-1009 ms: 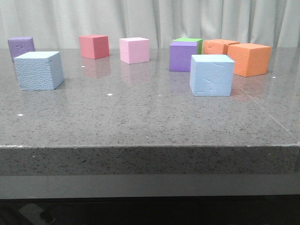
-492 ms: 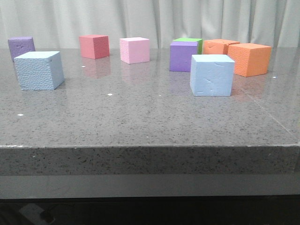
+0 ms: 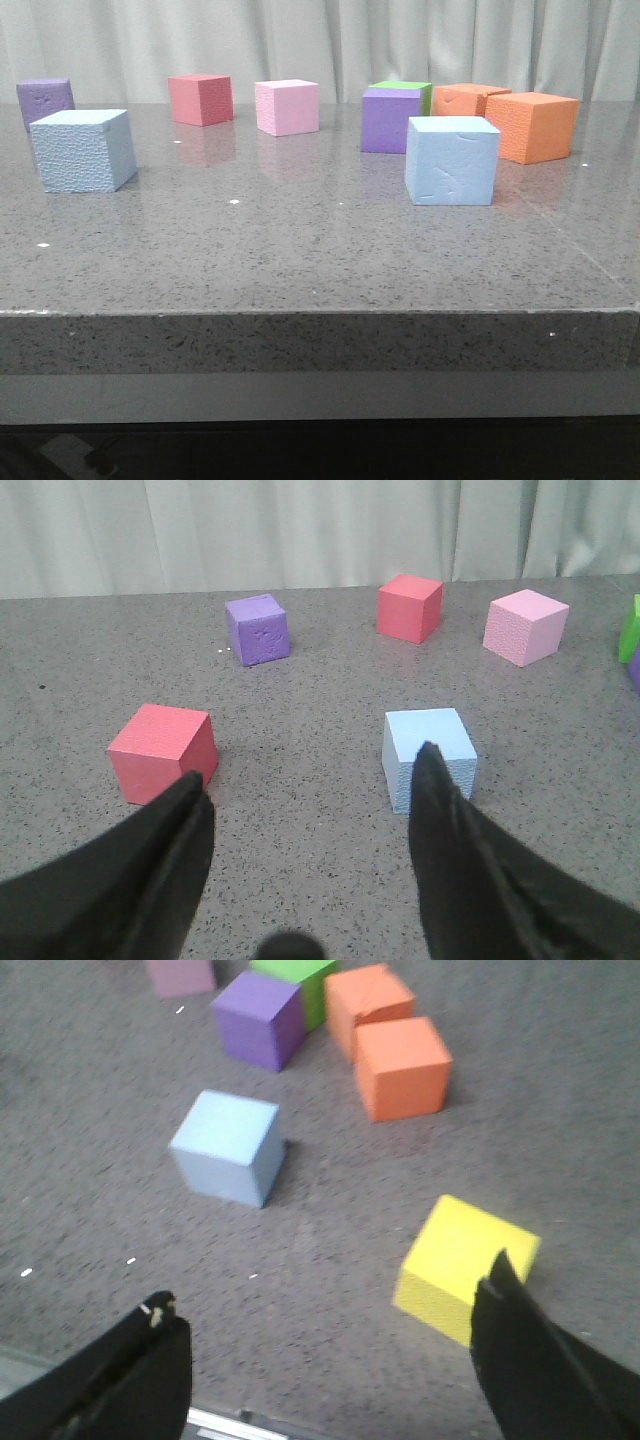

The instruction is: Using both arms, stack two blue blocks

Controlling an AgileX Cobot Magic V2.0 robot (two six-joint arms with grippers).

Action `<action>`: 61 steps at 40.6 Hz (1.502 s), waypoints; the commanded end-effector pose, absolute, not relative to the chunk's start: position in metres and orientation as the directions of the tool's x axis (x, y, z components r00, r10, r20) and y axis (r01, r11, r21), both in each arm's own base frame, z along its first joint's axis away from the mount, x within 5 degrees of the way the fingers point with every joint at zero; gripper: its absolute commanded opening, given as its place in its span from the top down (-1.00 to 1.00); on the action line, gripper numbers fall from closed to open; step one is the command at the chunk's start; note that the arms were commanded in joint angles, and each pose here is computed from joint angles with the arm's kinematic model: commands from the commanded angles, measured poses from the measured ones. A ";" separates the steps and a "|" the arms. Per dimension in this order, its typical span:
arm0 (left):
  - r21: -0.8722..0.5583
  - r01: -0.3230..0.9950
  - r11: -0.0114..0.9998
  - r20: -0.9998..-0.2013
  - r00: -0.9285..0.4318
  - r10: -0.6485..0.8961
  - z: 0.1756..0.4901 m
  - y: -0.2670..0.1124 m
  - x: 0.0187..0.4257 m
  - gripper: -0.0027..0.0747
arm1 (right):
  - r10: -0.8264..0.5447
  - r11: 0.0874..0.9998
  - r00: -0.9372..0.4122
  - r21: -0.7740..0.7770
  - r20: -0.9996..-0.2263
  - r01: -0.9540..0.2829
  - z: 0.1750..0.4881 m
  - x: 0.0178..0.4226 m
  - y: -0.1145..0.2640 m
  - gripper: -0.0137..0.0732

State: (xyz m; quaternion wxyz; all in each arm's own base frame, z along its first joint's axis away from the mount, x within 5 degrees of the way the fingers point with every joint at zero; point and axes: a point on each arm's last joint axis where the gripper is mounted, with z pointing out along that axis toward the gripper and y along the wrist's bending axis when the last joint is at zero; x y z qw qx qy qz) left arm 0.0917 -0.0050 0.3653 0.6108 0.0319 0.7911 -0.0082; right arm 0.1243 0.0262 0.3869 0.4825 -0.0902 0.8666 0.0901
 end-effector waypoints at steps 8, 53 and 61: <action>0.027 0.065 0.998 -0.987 -0.157 0.037 0.381 -0.006 0.093 -0.15 | -0.188 0.872 -0.579 0.136 -0.793 -0.469 0.400 0.183 0.069 -0.72; 0.027 0.065 0.998 -0.987 -0.157 0.037 0.381 -0.006 0.093 -0.15 | 0.002 0.994 -0.843 0.091 -0.537 -0.056 0.322 0.364 0.158 -0.72; 0.027 0.065 0.998 -0.987 -0.157 0.037 0.381 -0.006 0.093 -0.15 | 0.004 0.995 -0.867 0.084 -0.498 -0.043 0.306 0.370 0.161 -0.61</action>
